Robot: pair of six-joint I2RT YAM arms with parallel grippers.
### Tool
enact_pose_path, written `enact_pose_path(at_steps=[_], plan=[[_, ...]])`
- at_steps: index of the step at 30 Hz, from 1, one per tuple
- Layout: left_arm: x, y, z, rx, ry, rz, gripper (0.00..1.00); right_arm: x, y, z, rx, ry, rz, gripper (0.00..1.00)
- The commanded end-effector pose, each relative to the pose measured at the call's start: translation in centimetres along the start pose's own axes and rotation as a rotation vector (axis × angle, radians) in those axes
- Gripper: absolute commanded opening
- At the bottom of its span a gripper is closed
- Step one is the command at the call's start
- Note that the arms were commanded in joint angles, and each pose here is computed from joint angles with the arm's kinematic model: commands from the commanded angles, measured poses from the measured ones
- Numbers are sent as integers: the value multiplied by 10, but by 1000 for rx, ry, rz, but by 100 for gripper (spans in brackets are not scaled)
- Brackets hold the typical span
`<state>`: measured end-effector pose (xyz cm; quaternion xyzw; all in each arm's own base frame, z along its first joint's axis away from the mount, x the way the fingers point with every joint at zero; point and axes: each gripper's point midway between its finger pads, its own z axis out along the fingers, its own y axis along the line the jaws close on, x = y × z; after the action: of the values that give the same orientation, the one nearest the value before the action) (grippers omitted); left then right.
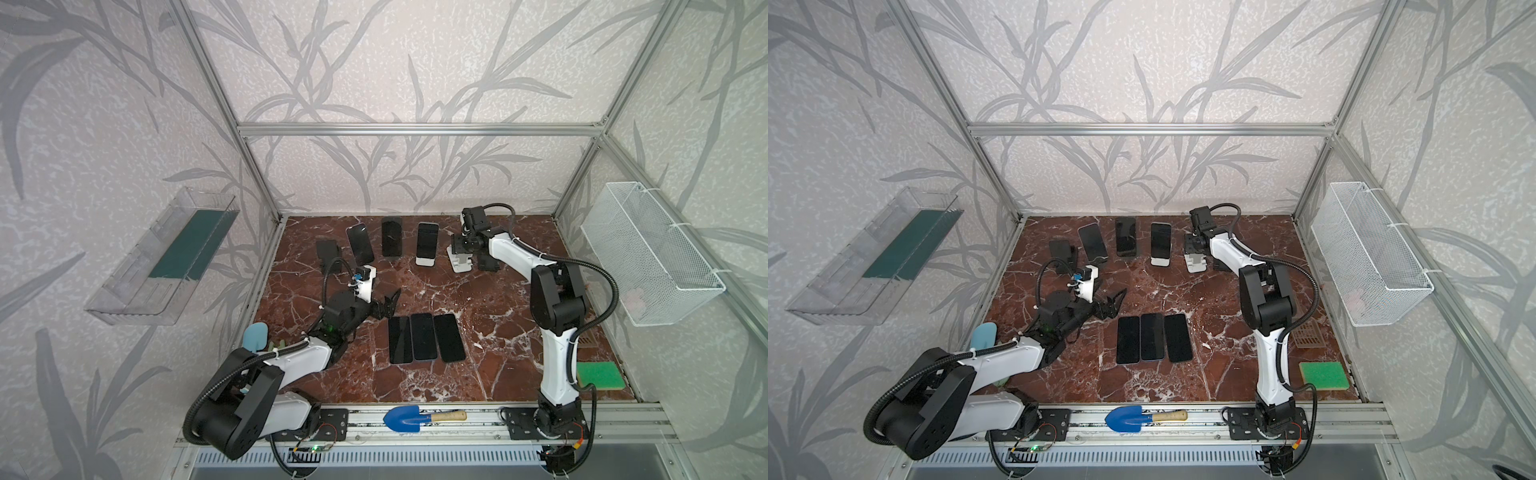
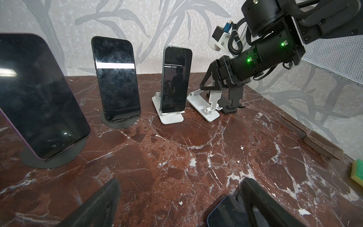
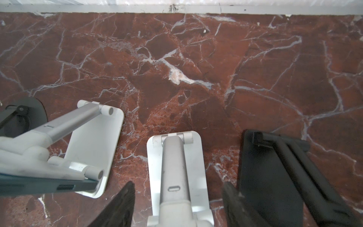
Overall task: Remove the phone from the phone stand
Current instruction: Rotate the phone stand at the center of the table.
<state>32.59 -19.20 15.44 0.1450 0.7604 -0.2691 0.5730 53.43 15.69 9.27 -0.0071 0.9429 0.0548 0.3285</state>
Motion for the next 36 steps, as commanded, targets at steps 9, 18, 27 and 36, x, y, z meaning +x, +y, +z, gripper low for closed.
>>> enact_pose_path(at_steps=[9, 18, 27, 36], plan=[[-9, -2, -2, 4, -27, 16, 96, -14, -1, -13, 77, -33, 108, 58], [-8, -2, -2, 1, -25, 19, 97, -16, 2, -8, 104, -24, 122, 73], [-10, -1, -3, -8, -27, 20, 97, -37, 16, -46, 63, -103, 114, 99], [-43, 27, -17, -208, -56, 48, 99, -57, 57, -159, -128, -314, -85, 99]])
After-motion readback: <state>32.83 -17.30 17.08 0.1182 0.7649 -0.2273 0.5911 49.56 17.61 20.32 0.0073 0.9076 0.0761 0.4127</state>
